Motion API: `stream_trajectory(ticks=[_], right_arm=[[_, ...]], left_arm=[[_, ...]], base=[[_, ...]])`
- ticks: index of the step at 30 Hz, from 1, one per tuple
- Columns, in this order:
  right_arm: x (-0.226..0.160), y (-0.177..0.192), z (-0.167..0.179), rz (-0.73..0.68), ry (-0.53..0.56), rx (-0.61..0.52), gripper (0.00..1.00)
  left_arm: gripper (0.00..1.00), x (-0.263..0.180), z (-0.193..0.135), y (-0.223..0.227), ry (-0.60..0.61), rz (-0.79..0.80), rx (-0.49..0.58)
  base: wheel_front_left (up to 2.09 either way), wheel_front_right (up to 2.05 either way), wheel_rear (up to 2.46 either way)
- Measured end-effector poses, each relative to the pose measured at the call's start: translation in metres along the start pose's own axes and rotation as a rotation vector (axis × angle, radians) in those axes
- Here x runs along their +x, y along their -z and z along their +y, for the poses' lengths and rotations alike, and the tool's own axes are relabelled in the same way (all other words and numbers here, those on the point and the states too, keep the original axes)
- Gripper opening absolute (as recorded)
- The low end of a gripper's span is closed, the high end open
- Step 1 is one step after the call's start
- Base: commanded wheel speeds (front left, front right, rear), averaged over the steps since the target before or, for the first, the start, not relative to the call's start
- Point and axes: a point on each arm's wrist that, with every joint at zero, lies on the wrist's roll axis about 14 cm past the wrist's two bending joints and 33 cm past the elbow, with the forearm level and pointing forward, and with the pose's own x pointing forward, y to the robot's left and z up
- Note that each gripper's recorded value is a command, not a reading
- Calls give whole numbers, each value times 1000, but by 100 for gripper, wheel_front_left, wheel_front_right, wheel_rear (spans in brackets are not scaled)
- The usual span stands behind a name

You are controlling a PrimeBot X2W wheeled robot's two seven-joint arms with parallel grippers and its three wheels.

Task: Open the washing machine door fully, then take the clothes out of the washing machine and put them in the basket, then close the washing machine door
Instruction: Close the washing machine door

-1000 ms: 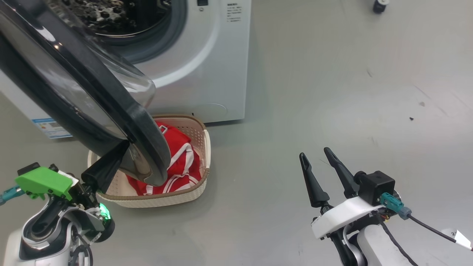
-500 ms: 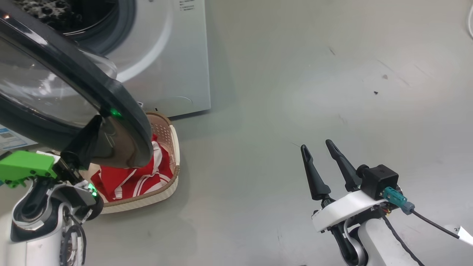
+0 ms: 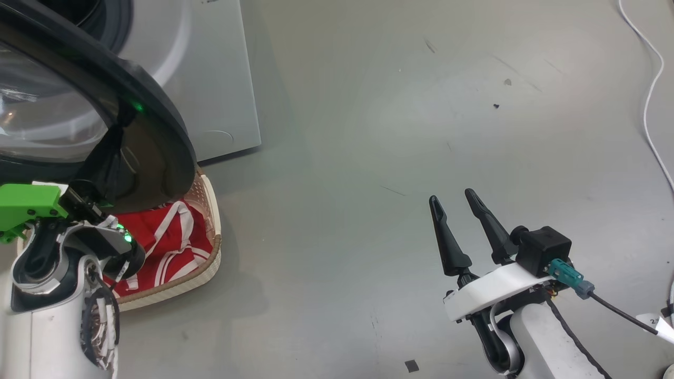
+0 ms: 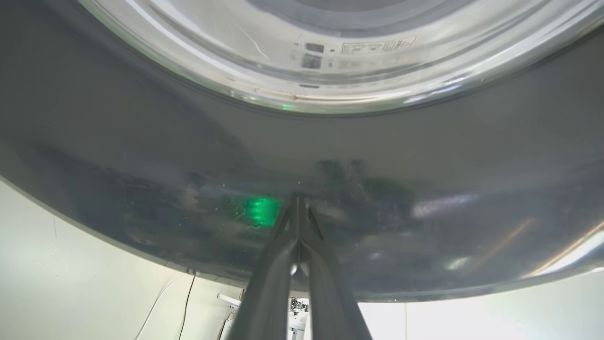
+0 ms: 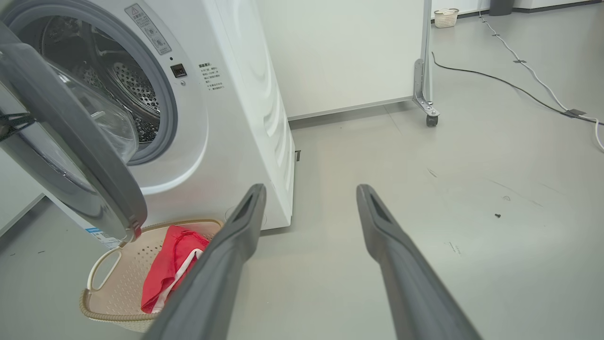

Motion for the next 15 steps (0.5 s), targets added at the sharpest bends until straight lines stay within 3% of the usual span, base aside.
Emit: stream_trajectory(ticks=[15], right_arm=[[-4,-4,-18,-11,60,-2,100]], left_arm=[[0,31,12,13,-40,0,-17]], base=[[0,0,0]])
